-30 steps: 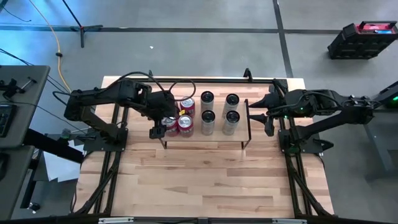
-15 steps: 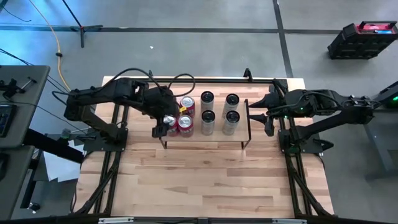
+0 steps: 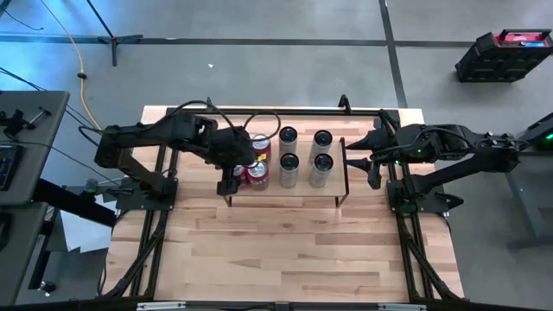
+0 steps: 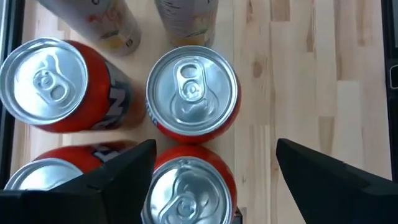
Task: Place canned beverage on shelf
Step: Adjust the soda cans on the shelf
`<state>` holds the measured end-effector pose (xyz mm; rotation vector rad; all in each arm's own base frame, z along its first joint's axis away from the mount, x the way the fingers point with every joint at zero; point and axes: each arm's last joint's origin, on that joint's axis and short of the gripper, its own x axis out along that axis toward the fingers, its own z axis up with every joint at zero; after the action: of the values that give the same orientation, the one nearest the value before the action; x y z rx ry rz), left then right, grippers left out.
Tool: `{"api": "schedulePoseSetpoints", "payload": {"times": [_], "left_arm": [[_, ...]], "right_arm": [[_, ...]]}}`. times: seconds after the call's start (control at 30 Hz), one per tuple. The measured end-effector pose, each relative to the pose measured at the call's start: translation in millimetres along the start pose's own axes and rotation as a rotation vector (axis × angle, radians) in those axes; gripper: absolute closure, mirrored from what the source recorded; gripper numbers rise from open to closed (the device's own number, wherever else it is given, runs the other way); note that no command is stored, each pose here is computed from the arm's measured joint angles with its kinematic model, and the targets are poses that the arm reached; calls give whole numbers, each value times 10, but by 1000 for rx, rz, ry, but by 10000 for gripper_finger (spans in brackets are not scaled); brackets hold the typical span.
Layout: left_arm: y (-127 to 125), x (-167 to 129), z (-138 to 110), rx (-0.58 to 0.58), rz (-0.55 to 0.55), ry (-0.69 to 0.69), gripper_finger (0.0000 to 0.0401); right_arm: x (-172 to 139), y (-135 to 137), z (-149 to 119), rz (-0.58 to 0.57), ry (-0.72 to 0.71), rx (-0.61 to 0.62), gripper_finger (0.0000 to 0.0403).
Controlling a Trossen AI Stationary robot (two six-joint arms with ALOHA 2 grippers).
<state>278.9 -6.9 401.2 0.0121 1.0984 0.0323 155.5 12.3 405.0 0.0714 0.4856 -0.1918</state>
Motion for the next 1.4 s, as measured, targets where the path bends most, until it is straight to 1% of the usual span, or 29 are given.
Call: {"api": "schedulePoseSetpoints", "payload": {"times": [0.13,0.27,0.37,0.6,0.8,1.07,1.4], "left_arm": [[-1,2,20,8,-1,-19,95],[0,2,14,10,-1,-13,114],[-3,53,34,16,0,1,121],[10,234,85,26,34,64,123],[18,224,105,13,57,36,123],[29,236,110,-22,92,37,123],[30,237,152,-60,96,-9,123]], "right_arm": [[0,1,0,0,0,2,219],[1,1,0,0,1,2,219],[-1,0,0,0,0,2,219],[-1,0,1,0,0,2,219],[1,1,0,0,1,2,219],[1,0,0,0,1,-1,219],[1,0,0,0,1,3,219]]}}
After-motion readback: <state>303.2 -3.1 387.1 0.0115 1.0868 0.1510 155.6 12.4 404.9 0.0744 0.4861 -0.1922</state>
